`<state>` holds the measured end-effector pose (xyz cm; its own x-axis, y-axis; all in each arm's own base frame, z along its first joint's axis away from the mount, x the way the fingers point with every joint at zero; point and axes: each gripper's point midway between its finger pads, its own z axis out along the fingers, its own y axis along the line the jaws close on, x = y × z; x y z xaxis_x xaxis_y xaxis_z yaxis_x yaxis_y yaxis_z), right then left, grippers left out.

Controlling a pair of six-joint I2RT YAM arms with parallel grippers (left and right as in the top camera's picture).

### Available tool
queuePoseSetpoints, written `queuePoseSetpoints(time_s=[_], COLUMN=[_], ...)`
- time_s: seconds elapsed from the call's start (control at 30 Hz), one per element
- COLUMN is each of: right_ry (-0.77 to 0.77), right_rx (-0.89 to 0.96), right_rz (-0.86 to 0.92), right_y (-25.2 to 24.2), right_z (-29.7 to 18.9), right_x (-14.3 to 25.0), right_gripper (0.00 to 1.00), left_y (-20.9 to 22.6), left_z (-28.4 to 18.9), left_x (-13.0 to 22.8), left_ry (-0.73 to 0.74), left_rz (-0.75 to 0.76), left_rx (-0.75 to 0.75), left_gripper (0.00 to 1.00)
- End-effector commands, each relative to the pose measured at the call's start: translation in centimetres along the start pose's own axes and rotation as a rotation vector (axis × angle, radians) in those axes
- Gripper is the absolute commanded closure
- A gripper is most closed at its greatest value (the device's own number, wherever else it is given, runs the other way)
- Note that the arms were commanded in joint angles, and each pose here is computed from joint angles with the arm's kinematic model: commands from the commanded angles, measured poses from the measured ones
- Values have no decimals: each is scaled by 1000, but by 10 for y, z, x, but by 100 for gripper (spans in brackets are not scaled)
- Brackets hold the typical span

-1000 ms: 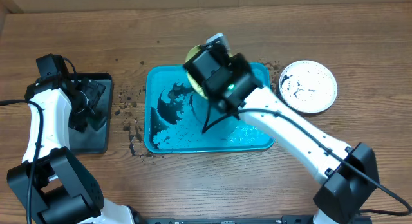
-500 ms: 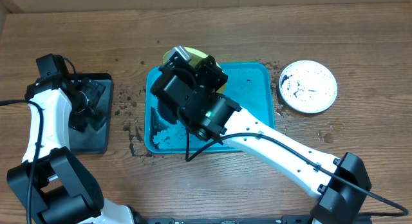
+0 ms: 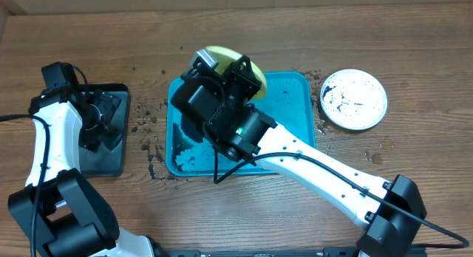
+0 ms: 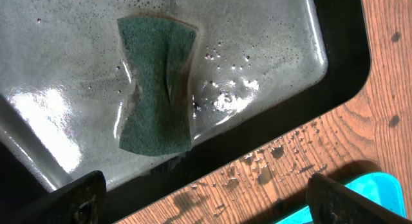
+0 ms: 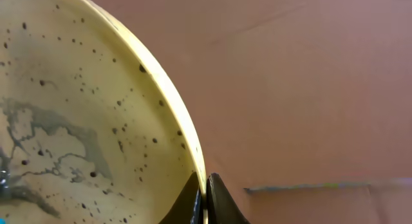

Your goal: Clean dirty plates on tray and stack at the side

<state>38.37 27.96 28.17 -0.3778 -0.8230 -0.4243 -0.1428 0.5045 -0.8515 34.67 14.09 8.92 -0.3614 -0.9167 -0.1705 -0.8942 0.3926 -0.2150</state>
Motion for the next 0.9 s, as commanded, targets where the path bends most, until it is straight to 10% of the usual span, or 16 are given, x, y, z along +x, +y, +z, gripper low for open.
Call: queuePoseSetpoints(time_s=[0.0, 0.33, 0.5, 0.87], right_ry=[-55, 59, 120, 561], right_rx=[-331, -188, -457, -657], right_rz=[70, 291, 380, 1078], right_y=[41, -4, 27, -21], right_z=[1, 34, 51, 132], right_x=[-5, 22, 40, 168], right_gripper=[96, 96, 96, 96], left_y=[-5, -5, -5, -5], left_z=[-6, -6, -6, -6], left_x=[-4, -4, -4, -4], left_ry=[-10, -10, -10, -10], left_rz=[6, 6, 6, 6], left_rx=[22, 22, 22, 22], left_gripper=[0, 0, 0, 0])
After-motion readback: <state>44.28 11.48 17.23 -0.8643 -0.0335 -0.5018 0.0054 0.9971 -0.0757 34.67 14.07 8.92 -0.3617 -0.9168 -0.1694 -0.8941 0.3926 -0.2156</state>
